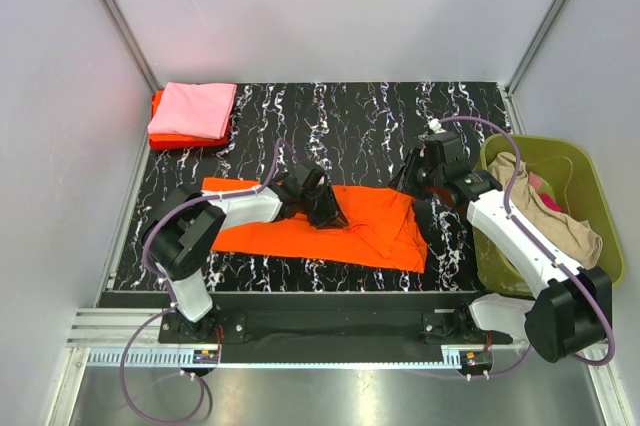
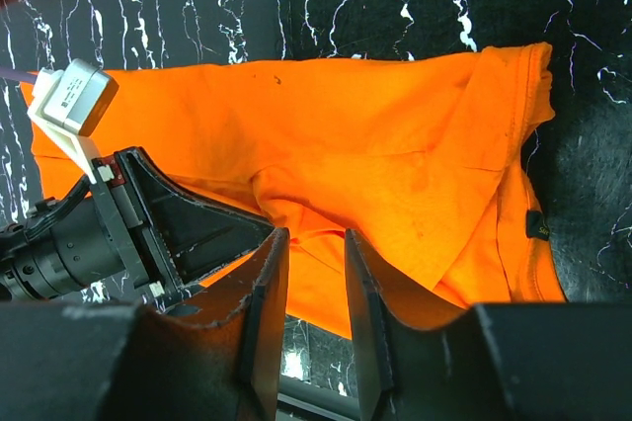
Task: Fold and stack the t-shirts
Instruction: Fold the tshirt
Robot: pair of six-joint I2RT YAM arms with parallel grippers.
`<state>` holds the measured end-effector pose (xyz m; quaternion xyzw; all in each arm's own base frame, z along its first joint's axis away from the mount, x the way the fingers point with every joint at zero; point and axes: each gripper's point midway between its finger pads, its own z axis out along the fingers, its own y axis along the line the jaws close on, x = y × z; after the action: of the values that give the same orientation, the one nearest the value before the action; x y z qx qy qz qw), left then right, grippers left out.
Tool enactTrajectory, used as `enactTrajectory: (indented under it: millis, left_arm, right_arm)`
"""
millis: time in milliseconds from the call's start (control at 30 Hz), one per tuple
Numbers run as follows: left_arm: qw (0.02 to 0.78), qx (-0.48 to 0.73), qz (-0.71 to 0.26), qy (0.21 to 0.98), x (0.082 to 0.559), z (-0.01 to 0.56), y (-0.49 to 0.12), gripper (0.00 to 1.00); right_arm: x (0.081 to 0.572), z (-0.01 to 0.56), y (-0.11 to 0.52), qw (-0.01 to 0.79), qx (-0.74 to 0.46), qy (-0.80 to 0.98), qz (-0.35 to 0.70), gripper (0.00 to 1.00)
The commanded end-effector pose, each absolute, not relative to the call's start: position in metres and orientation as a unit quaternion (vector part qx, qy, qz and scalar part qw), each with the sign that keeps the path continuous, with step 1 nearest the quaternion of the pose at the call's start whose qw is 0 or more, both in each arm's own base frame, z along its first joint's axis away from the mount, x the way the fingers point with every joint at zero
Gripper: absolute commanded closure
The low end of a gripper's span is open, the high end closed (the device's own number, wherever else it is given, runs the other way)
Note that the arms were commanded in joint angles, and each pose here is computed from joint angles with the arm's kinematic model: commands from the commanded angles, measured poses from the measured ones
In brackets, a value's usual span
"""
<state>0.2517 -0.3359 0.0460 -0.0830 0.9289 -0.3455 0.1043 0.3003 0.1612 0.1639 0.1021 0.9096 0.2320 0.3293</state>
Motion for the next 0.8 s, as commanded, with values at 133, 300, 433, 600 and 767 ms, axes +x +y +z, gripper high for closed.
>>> enactTrajectory:
  millis: [133, 300, 433, 600, 767]
  left_arm:
    - [0.138, -0.04, -0.346, 0.927, 0.259, 0.067, -0.338, 0.91]
    - [0.152, -0.03, -0.327, 0.932, 0.259, 0.075, -0.329, 1.0]
    - [0.169, -0.062, -0.318, 0.931, 0.259, 0.084, -0.32, 0.75]
    - [0.154, -0.099, -0.339, 0.923, 0.252, 0.085, -0.328, 0.63]
    - [0.153, -0.08, -0.334, 0.926, 0.25, 0.079, -0.338, 0.63]
  right_arm:
    - [0.302, 0.168, 0.159, 0.338, 0.094, 0.907, 0.233, 0.64]
    - [0.3, 0.165, 0.161, 0.332, 0.093, 0.909, 0.235, 0.64]
    - [0.298, 0.164, 0.16, 0.33, 0.094, 0.909, 0.237, 0.63]
    - [0.298, 0.166, 0.161, 0.333, 0.094, 0.907, 0.24, 0.62]
    - [0.297, 0.167, 0.161, 0.333, 0.093, 0.907, 0.242, 0.62]
